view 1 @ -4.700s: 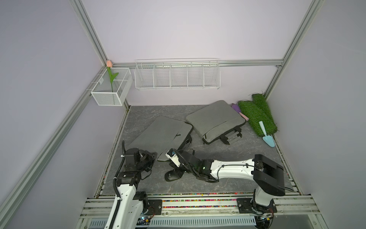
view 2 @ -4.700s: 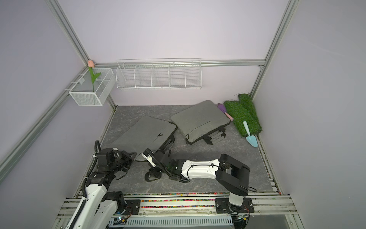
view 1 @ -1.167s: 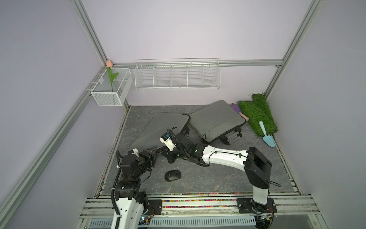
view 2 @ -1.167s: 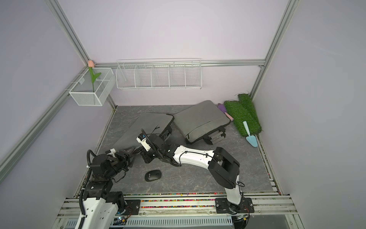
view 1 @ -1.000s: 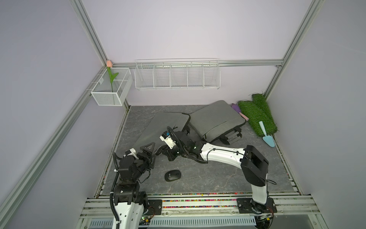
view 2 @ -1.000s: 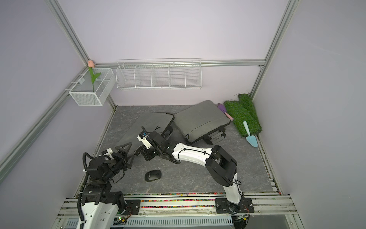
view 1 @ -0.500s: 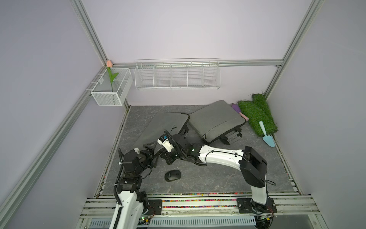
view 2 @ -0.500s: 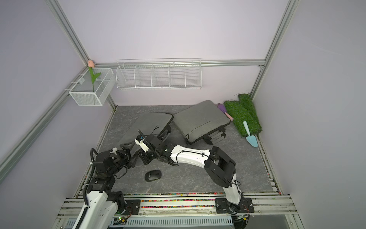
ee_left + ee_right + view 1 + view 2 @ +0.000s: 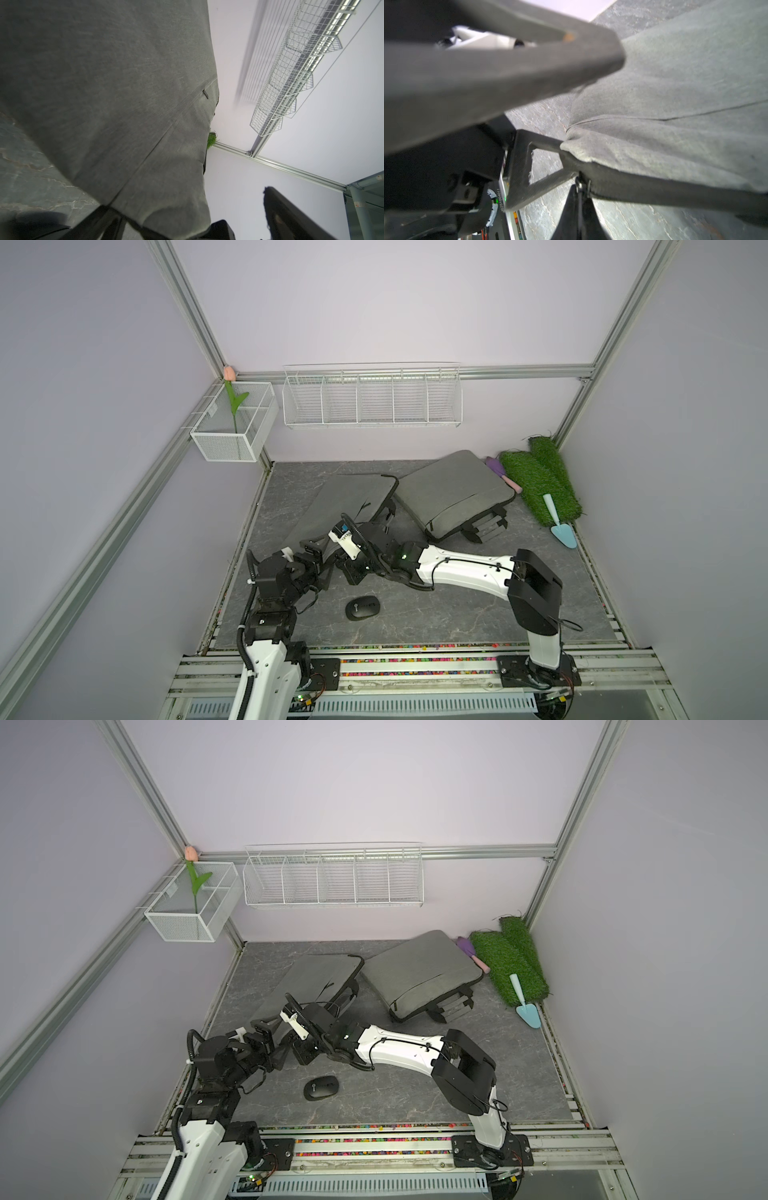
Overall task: Put the mouse into the laptop bag
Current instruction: Unzip the zipper on the zippered laptop bag.
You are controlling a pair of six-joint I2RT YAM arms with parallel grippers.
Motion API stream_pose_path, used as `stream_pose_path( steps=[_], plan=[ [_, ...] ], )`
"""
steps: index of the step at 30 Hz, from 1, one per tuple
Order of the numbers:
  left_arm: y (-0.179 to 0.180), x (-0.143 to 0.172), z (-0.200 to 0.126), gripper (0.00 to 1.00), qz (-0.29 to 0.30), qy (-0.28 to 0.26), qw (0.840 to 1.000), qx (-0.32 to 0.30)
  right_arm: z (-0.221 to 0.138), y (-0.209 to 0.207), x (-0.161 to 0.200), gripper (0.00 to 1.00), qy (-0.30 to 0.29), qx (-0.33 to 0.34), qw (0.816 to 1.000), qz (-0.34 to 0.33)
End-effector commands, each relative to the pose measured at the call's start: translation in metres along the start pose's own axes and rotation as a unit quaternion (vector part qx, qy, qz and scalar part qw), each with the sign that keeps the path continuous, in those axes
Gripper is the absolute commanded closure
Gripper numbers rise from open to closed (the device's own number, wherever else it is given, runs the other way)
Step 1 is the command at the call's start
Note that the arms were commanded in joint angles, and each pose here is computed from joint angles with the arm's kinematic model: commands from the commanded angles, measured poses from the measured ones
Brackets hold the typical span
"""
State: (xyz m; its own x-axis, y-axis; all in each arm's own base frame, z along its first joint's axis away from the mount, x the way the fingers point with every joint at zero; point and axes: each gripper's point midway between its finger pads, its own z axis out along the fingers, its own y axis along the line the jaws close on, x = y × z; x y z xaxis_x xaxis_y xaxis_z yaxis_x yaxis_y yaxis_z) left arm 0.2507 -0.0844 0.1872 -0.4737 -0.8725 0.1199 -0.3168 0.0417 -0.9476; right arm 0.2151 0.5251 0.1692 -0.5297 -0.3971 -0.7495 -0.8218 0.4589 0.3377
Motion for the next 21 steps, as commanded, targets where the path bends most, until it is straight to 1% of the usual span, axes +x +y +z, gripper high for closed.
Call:
stream_pose_path(
  steps=[1, 4, 6, 8, 14, 17, 18, 19, 21],
  plan=[
    [-0.018, 0.005, -0.015, 0.0, 0.005, -0.006, 1.0, 0.015, -0.025, 0.013, -0.066, 0.94, -0.09, -0.038, 0.995, -0.018],
    [-0.011, 0.006, -0.012, 0.0, -0.011, 0.001, 1.0, 0.02, -0.026, 0.002, -0.076, 0.94, -0.1, -0.034, 0.994, -0.018],
    [-0.005, 0.004, -0.008, 0.0, -0.018, 0.0, 1.0, 0.015, -0.031, 0.01, -0.08, 0.94, -0.107, -0.044, 0.993, -0.025],
    [-0.007, 0.003, -0.004, 0.0, -0.018, 0.001, 1.0, 0.018, -0.035, 0.02, -0.083, 0.93, -0.112, -0.055, 0.992, -0.03],
    [-0.018, -0.007, 0.005, 0.0, -0.021, -0.011, 0.999, 0.025, -0.039, 0.053, -0.076, 0.93, -0.116, -0.087, 0.989, -0.04],
    [-0.019, -0.01, 0.012, 0.0, -0.026, -0.008, 0.999, 0.023, -0.04, 0.063, -0.072, 0.94, -0.121, -0.098, 0.987, -0.039],
    [-0.019, -0.012, 0.014, 0.04, -0.026, -0.01, 0.999, 0.022, -0.041, 0.067, -0.07, 0.93, -0.12, -0.103, 0.987, -0.039],
    [-0.019, -0.013, 0.016, 0.13, -0.024, -0.012, 0.999, 0.022, -0.042, 0.069, -0.068, 0.93, -0.119, -0.104, 0.987, -0.041],
    [-0.019, -0.017, 0.017, 0.55, -0.011, -0.021, 1.0, 0.014, -0.046, 0.071, -0.063, 0.93, -0.112, -0.104, 0.987, -0.045]
  ],
)
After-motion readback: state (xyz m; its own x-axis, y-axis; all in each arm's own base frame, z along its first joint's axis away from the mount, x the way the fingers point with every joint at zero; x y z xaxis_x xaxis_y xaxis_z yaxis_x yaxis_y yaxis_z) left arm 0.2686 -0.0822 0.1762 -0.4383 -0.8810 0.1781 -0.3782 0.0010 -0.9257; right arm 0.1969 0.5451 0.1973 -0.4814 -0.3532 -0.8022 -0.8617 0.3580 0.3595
